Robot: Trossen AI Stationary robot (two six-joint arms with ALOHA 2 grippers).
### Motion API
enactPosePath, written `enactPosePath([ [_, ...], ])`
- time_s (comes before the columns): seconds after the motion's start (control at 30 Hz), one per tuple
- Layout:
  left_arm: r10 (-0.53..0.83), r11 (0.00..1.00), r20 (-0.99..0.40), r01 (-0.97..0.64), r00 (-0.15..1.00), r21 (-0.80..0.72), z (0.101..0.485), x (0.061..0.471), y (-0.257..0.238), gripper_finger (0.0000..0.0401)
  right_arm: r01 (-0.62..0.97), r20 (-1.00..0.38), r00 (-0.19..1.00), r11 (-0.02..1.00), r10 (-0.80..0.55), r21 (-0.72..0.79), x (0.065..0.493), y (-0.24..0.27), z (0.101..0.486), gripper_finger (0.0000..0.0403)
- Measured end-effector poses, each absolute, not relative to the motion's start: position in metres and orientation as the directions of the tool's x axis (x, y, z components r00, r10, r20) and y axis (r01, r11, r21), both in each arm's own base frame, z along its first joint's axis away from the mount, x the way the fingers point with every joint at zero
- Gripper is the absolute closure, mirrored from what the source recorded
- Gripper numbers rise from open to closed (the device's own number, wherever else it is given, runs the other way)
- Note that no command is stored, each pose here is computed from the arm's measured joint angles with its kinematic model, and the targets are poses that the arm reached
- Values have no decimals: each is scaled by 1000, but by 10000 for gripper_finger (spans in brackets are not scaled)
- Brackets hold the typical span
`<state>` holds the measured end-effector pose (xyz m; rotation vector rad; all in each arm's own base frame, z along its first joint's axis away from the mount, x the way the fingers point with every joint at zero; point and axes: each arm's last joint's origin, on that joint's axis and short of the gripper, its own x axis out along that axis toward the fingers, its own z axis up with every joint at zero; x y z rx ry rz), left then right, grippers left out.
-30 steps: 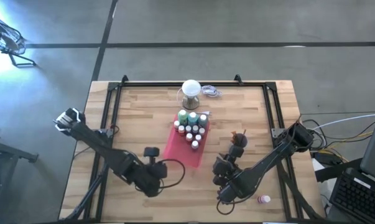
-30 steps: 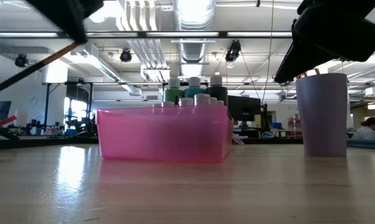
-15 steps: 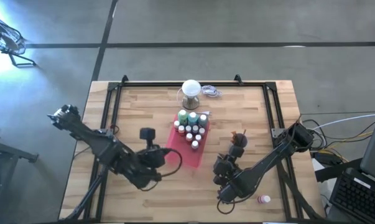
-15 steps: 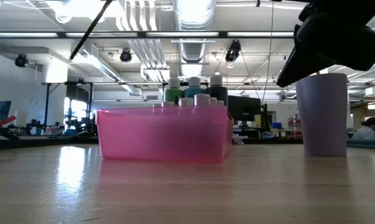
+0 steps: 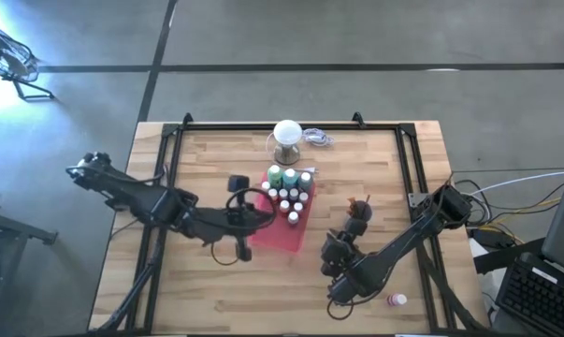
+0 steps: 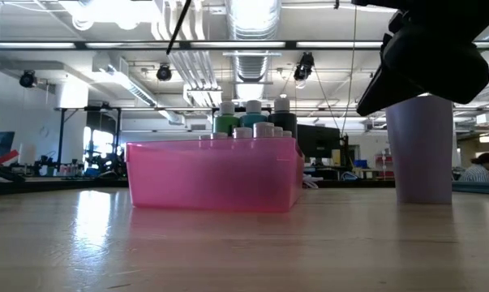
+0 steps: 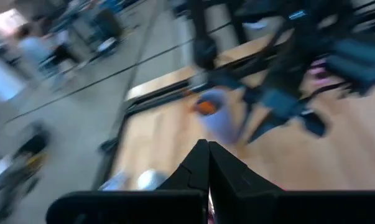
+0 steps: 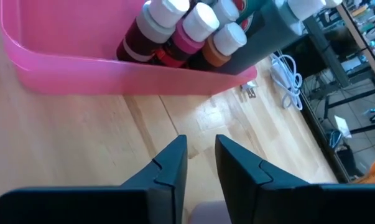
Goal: Pick & Place Paint Supplies
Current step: Put the orange paintbrush into the purple cup
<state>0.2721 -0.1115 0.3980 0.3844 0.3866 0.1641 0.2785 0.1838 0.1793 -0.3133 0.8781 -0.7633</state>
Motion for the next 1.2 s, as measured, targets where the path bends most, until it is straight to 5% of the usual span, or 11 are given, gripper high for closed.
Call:
enactPosePath([
  [0.13,109,923,-325,26,939,385,393,279,-111,401,417,-574,417,710,-705,-568,274,190,180,312],
  [0.43,122,931,-341,12,932,366,379,292,-83,401,409,-540,609,813,-581,-414,230,223,224,290],
  [0.8,-371,896,-166,399,914,196,334,319,-46,401,479,-334,738,804,-586,-352,215,224,247,243],
  [1.2,-501,808,-47,487,864,332,326,334,-45,401,524,-171,783,782,-598,-337,223,230,252,198],
])
